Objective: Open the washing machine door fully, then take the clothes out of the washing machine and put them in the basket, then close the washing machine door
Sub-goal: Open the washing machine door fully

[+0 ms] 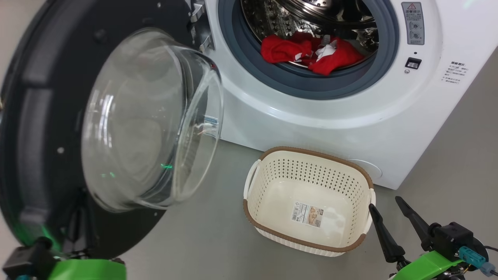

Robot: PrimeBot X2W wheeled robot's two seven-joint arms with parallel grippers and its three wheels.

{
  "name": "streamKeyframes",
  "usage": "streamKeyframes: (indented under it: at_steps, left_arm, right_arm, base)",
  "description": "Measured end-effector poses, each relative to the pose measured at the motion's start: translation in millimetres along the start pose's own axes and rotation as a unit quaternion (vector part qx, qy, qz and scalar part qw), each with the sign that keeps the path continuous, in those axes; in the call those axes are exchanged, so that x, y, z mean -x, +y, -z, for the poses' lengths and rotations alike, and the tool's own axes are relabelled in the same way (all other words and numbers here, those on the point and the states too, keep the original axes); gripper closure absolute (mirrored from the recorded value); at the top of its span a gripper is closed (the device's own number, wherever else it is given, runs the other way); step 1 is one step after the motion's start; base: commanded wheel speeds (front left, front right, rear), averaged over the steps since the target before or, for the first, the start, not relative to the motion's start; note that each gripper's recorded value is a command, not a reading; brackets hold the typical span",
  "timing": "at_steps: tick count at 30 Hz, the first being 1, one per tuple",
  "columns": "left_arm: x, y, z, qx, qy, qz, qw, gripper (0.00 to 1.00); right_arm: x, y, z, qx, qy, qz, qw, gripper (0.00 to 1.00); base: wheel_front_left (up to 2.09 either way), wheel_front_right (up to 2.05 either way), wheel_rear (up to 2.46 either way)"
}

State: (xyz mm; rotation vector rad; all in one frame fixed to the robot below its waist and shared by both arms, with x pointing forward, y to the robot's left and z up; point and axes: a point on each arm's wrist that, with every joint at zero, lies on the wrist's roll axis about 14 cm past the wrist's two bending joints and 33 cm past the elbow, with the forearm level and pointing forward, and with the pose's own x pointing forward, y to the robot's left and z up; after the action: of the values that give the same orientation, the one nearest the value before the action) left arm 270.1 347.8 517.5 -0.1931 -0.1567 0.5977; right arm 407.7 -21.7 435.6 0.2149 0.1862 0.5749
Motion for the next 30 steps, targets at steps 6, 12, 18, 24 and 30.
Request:
streamKeyframes:
  at_steps: [6,12,18,24,30]
  left_arm:
    - [-9,27,-6,-0.017,-0.008,-0.035,0.999,1.00]
    - [-21,51,-9,-0.027,-0.009,-0.061,0.998,1.00]
    - [-36,69,-16,-0.047,-0.011,-0.082,0.995,1.00]
    - [-48,81,-15,-0.055,-0.005,-0.097,0.994,1.00]
    - [-59,90,-17,-0.050,-0.006,-0.119,0.992,1.00]
  right_arm:
    - [3,-4,-1,0.003,-0.001,0.004,1.000,0.00]
    - [3,-7,0,0.003,0.001,0.007,1.000,0.00]
    - [4,-10,3,0.002,0.005,0.010,1.000,0.00]
    - [-1,-13,0,0.001,-0.001,0.011,1.000,0.00]
    - [0,-20,3,0.001,0.002,0.017,1.000,0.00]
  base:
    - [0.00,0.00,0.00]
    - [0.00,0.00,0.00]
    - [0.00,0.00,0.00]
    - [0.00,0.00,0.00]
    - [0.00,0.00,0.00]
